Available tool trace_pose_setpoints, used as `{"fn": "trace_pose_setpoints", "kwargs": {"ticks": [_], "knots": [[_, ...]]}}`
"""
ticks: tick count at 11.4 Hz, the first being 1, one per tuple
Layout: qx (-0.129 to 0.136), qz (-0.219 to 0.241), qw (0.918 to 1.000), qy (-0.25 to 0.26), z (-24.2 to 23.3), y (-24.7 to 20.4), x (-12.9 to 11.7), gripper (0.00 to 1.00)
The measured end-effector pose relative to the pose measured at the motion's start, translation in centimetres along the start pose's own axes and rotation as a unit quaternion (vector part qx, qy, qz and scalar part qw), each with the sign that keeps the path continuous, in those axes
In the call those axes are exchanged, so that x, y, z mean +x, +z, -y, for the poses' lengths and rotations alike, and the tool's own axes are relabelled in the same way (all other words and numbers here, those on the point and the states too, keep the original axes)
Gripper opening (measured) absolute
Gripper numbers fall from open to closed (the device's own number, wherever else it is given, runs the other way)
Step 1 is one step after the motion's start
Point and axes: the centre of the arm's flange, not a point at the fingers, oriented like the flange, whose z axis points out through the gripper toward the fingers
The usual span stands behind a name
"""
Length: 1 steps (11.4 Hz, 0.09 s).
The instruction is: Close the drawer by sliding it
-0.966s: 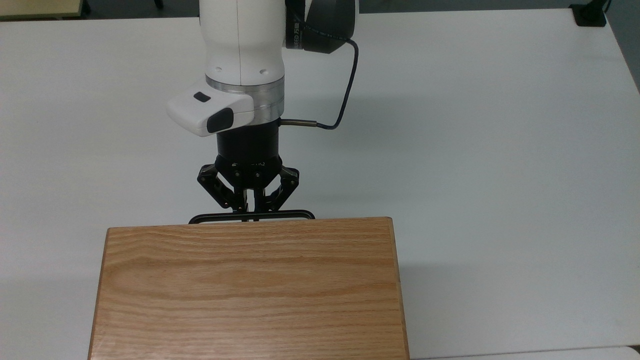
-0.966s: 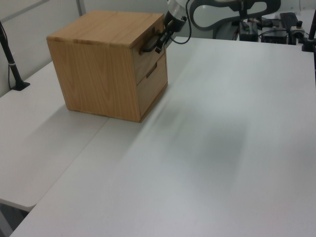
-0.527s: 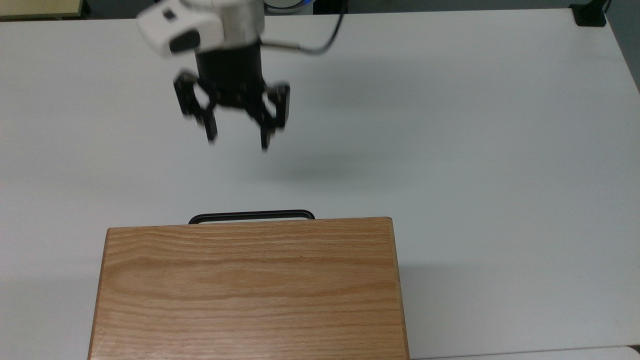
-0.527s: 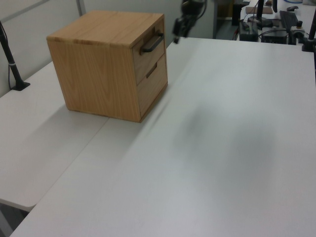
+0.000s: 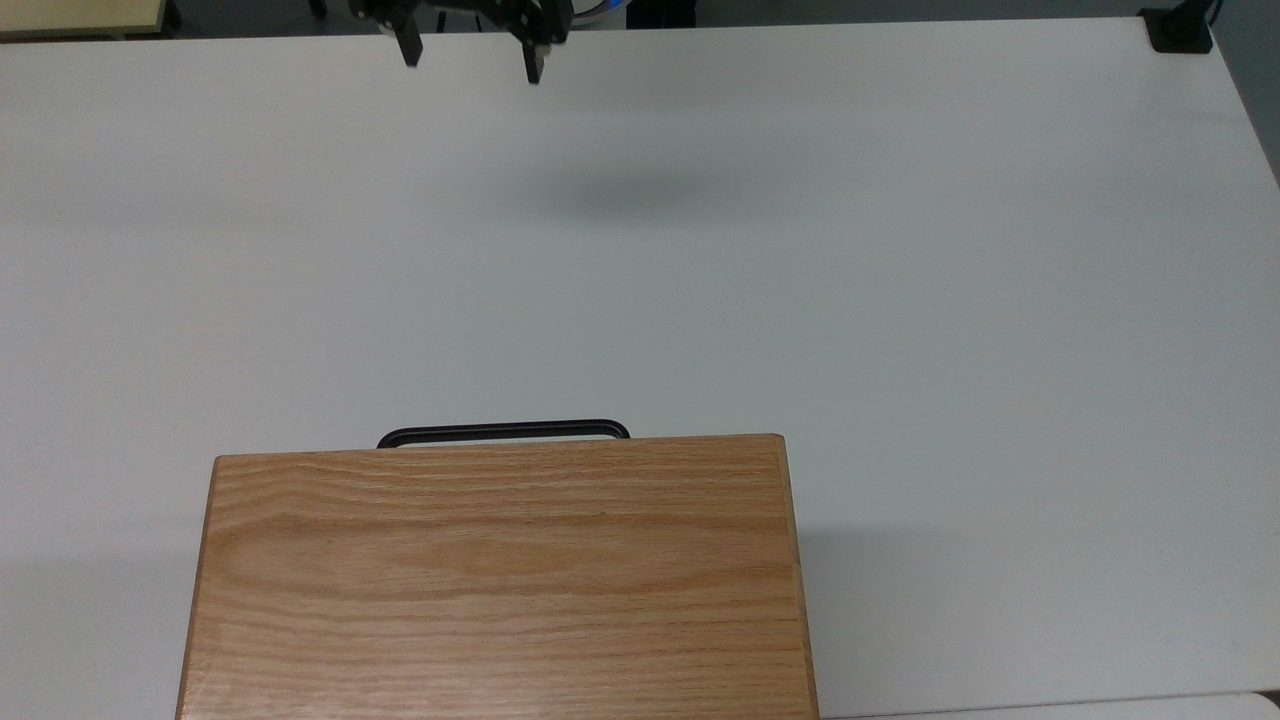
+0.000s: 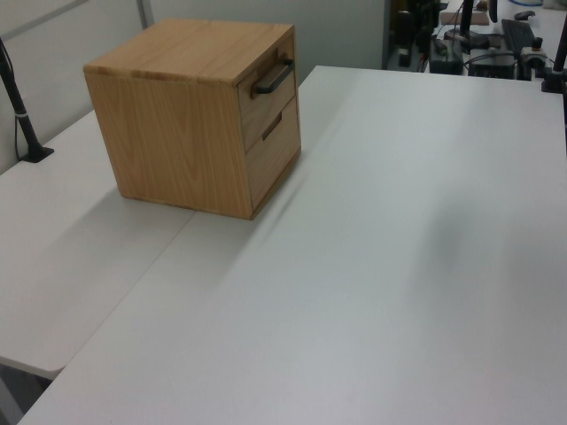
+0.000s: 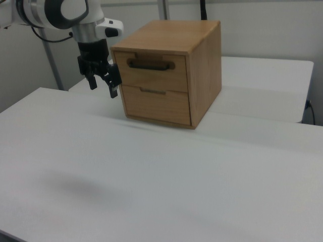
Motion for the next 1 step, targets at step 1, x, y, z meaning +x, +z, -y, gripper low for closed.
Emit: {"fn": "trace_pose_setpoints", "kwargs": {"ticks": [1], "knots": [[0.0,0.01,1.0,0.002,-0.55,-0.01,-0.59,1.0]]}}
